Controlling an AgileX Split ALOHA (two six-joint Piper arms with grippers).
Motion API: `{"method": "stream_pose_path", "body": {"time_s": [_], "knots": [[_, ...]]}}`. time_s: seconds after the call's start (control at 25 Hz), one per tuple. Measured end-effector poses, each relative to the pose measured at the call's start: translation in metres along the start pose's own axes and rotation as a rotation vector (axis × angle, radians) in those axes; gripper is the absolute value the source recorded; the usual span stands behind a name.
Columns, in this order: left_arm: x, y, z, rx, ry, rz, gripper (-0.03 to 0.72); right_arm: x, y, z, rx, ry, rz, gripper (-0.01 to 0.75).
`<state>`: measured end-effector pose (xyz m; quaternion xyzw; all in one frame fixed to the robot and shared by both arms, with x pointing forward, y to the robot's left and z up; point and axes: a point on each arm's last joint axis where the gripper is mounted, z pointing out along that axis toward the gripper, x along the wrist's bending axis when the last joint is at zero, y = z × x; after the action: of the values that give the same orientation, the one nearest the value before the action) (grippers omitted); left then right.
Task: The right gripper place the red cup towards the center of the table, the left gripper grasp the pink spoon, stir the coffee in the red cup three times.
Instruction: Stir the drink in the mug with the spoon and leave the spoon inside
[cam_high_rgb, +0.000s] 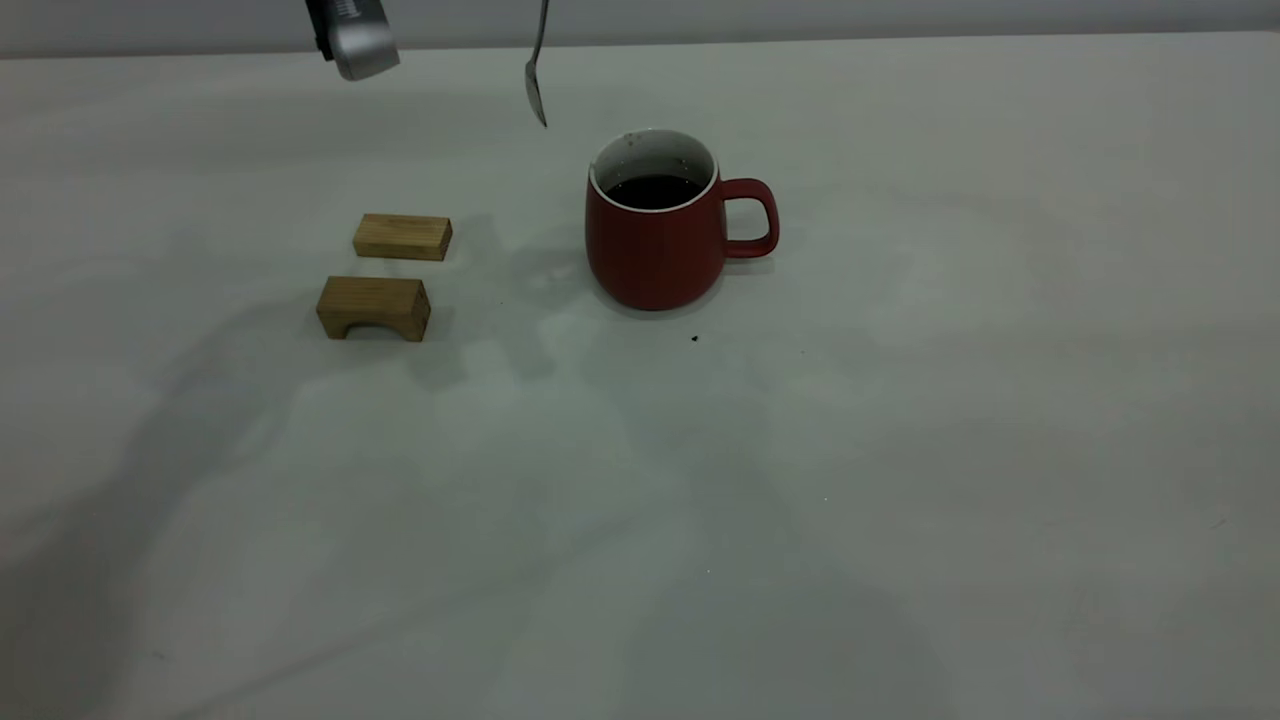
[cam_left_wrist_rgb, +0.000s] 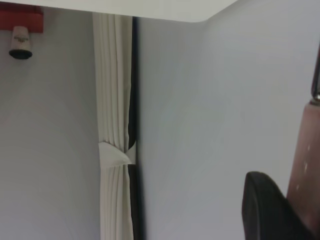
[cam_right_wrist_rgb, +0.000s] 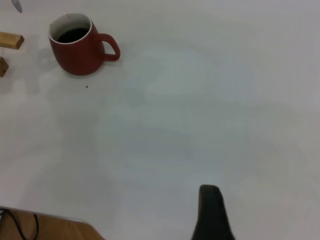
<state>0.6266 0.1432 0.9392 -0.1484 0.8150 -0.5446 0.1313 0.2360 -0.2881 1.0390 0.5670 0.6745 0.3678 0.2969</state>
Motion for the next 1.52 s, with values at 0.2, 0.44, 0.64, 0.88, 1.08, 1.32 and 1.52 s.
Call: {"method": "stream_pose_path", "body": {"time_s": [0.2,0.44,0.64,0.88,1.08,1.32,1.52], "knots": [[0.004,0.000,0.006,-0.025,-0.011,-0.003,0.147,0.000,0.000,0.000,0.000,0.000,0.000,0.586],[-0.004,0.003,0.033,-0.026,0.001,0.003,0.147,0.000,0.000,0.000,0.000,0.000,0.000,0.586],[-0.008,0.030,0.056,-0.050,0.034,-0.031,0.147,0.000,0.000,0.000,0.000,0.000,0.000,0.586],[-0.006,0.062,0.073,-0.066,0.085,-0.086,0.147,0.000,0.000,0.000,0.000,0.000,0.000,0.586],[-0.004,0.080,0.078,-0.087,0.100,-0.134,0.147,0.000,0.000,0.000,0.000,0.000,0.000,0.586],[-0.017,0.086,0.074,-0.135,0.021,-0.132,0.147,0.000,0.000,0.000,0.000,0.000,0.000,0.586],[-0.030,0.083,0.096,-0.101,0.014,-0.080,0.147,0.000,0.000,0.000,0.000,0.000,0.000,0.586]]}}
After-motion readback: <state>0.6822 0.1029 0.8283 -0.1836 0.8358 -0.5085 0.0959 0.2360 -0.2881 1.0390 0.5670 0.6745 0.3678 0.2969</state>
